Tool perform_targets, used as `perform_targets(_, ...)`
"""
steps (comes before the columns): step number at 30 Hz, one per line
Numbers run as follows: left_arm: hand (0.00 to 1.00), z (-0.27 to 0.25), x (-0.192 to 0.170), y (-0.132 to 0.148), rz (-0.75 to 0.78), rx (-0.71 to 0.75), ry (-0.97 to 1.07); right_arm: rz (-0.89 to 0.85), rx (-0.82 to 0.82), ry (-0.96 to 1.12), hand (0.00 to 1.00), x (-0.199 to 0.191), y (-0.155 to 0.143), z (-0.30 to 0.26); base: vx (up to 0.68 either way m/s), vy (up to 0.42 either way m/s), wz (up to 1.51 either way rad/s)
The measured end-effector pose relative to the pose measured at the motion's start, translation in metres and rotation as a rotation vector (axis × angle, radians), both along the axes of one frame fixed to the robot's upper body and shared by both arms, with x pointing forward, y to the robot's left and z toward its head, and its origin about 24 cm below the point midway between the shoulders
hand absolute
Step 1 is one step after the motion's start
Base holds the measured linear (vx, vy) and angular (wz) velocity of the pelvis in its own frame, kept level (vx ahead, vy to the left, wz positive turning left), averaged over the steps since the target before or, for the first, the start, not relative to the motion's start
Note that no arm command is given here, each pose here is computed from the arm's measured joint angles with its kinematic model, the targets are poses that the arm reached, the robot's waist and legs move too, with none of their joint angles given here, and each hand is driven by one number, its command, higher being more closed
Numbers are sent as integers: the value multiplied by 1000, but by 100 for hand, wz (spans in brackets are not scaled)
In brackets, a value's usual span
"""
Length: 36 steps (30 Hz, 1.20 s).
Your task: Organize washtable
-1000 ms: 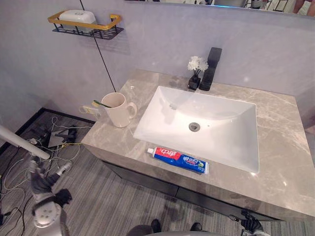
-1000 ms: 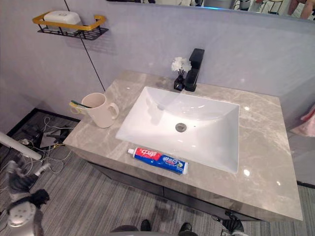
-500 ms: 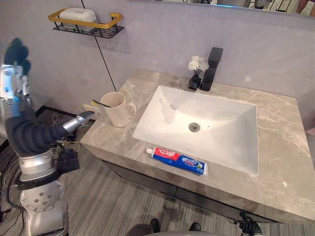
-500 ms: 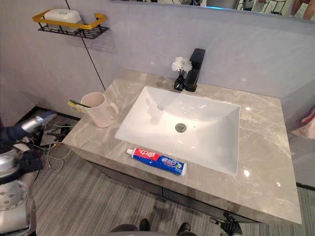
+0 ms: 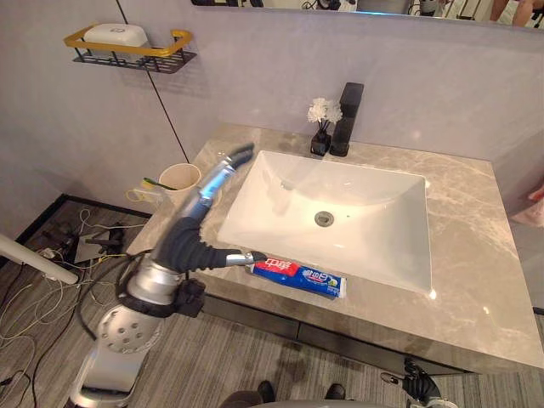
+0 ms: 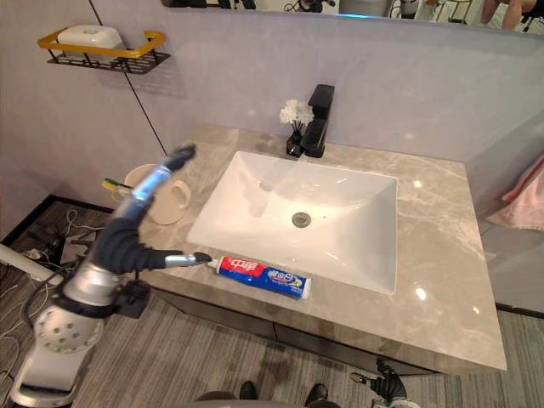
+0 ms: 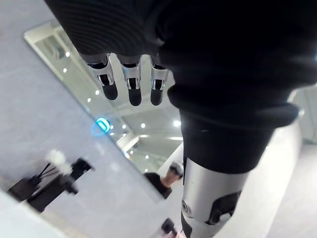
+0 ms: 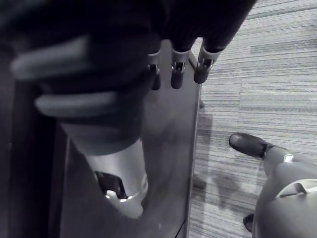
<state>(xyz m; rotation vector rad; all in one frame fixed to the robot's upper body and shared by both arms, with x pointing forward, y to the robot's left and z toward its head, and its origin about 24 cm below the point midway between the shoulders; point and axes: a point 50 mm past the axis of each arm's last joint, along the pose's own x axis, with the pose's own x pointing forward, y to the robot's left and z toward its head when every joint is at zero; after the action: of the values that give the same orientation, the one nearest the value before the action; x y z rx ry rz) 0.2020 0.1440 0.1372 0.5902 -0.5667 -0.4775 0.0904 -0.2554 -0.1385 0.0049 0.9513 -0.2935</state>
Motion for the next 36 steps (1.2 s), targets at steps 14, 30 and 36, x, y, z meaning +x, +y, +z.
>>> perform_targets(14, 0, -61, 8, -11, 32, 214, 201, 40, -5, -15, 0, 10, 4, 1, -5, 37, -5)
perform_targets(30, 0, -82, 17, -2, 94, 276, 277, 45, -8, -36, 0, 17, 4, 4, 8, 23, -2)
perform_targets(36, 0, -81, 23, -3, 117, 280, 261, 33, -10, -42, 0, 18, 2, 5, 18, 22, -5)
